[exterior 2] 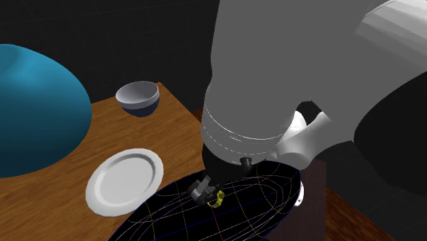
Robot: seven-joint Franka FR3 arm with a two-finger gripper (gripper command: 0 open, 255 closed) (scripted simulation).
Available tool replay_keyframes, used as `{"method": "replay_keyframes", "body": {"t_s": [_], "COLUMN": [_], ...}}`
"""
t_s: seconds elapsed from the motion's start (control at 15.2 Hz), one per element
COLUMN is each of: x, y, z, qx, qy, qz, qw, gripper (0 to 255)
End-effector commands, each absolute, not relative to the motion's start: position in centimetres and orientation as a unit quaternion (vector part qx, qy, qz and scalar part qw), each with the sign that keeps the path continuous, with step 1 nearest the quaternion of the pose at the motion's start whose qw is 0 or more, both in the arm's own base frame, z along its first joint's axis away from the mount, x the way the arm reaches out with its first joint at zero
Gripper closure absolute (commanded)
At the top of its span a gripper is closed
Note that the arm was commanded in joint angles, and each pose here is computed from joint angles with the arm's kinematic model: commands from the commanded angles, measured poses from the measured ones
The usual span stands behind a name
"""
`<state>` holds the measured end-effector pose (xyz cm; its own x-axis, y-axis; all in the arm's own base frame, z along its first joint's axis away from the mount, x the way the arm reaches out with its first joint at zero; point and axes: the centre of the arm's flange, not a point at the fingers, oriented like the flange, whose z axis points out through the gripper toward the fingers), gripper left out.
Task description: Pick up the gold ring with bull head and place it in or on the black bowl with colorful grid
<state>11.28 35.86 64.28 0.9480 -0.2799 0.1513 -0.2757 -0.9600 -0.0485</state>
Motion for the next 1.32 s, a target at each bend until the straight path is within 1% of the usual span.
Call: {"method": "replay_keyframes", "body": {"t_s": [0.0,0.53,0.59,0.92,1.19,1.25], "x": [11.4,11.4,11.4,11.4,10.6,10.6], "y": [35.8,35.8,35.8,35.8,35.8,35.8], "z": [63.2,62.8,62.8,62.8,67.8,67.8], "qx": [-0.987,-0.987,-0.987,-0.987,-0.987,-0.987], "qy": [0.141,0.141,0.141,0.141,0.141,0.141], "qz": [-0.079,-0.079,-0.079,-0.079,-0.079,-0.079], "qw": [0.013,0.013,0.013,0.013,0.013,0.013], "gripper": [255,255,0,0,0,0]}}
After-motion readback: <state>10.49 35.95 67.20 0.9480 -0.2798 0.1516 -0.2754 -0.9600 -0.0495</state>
